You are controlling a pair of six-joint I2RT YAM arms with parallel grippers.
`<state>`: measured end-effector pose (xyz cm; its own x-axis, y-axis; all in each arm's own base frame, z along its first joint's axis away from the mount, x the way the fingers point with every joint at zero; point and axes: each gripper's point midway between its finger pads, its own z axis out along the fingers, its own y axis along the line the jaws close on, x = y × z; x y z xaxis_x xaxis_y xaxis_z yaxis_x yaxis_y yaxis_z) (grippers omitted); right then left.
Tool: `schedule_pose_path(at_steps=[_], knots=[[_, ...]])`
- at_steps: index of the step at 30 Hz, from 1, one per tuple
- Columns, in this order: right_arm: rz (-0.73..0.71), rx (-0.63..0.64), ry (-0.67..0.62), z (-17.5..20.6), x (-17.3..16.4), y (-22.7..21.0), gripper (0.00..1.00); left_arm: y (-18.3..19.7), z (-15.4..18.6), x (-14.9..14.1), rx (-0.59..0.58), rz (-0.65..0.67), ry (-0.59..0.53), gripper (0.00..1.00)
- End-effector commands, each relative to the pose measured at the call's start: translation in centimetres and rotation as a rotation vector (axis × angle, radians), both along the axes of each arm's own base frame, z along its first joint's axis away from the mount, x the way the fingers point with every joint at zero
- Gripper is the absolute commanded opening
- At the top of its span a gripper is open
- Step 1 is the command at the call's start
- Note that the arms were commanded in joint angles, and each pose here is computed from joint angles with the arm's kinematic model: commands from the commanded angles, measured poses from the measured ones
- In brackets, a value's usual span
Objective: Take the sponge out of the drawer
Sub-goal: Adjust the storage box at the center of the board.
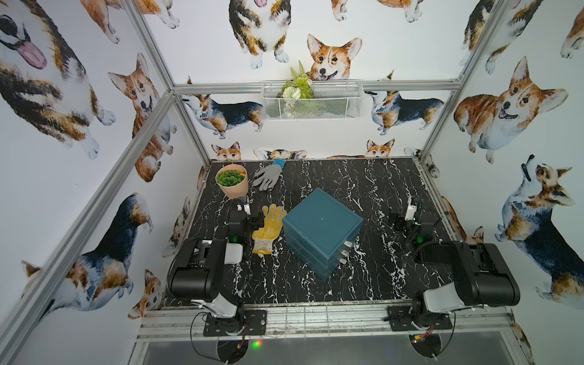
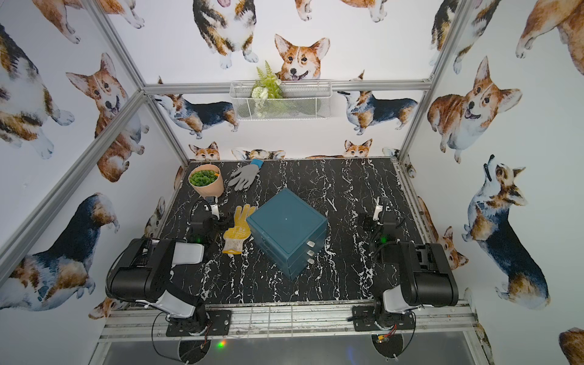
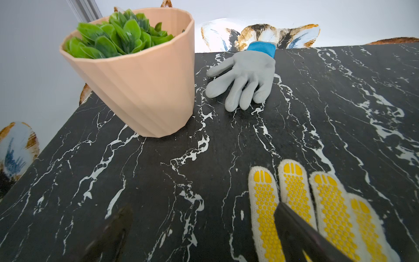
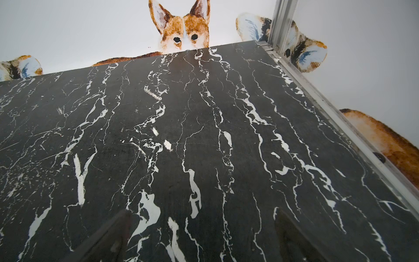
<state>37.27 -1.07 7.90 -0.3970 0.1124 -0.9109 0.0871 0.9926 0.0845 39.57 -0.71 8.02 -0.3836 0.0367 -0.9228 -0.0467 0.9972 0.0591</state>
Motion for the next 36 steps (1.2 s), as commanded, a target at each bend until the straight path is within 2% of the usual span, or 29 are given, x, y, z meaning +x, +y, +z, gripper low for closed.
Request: schedule_pose_path(at_steps=[1, 5, 10, 13, 16, 22, 26, 28, 31, 36], knots=[[0.004, -0.014, -0.043, 1.1, 0.5, 0.0, 1.0, -0.1, 0.8, 0.4, 0.002, -0.009, -0.029, 1.0], [0.002, -0.022, -0.059, 1.9, 0.8, -0.1, 1.0, 0.0, 0.9, 0.3, 0.002, -0.009, -0.035, 1.0], [-0.03, -0.038, 0.122, 4.7, 2.0, -0.7, 1.0, -0.7, 3.3, 0.9, 0.004, -0.05, 0.03, 1.0], [-0.006, -0.033, 0.029, 7.2, 2.4, 0.0, 1.0, -1.7, 6.2, 0.7, -0.02, -0.099, -0.014, 1.0], [-0.059, 0.067, -0.026, 9.7, 2.2, -0.1, 1.0, -2.0, 10.8, 0.8, -0.083, -0.096, -0.1, 1.0], [-0.079, 0.346, 0.067, 13.6, 0.4, 2.0, 1.0, -3.9, 18.1, 0.1, -0.339, -0.103, 0.015, 1.0], [-0.015, 0.514, 0.132, 17.9, -2.4, 4.6, 1.0, -6.1, 22.1, -2.4, -0.55, -0.148, 0.089, 1.0], [0.071, 0.617, 0.176, 19.8, -4.4, 6.9, 1.0, -7.6, 24.1, -4.0, -0.693, -0.182, 0.099, 1.0], [0.179, 0.776, 0.265, 21.2, -7.8, 10.3, 1.0, -8.9, 25.4, -6.5, -0.858, -0.209, 0.109, 1.0], [0.315, 0.972, 0.32, 22.8, -13.3, 14.3, 1.0, -9.4, 25.9, -11.2, -0.995, -0.191, 0.144, 1.0]])
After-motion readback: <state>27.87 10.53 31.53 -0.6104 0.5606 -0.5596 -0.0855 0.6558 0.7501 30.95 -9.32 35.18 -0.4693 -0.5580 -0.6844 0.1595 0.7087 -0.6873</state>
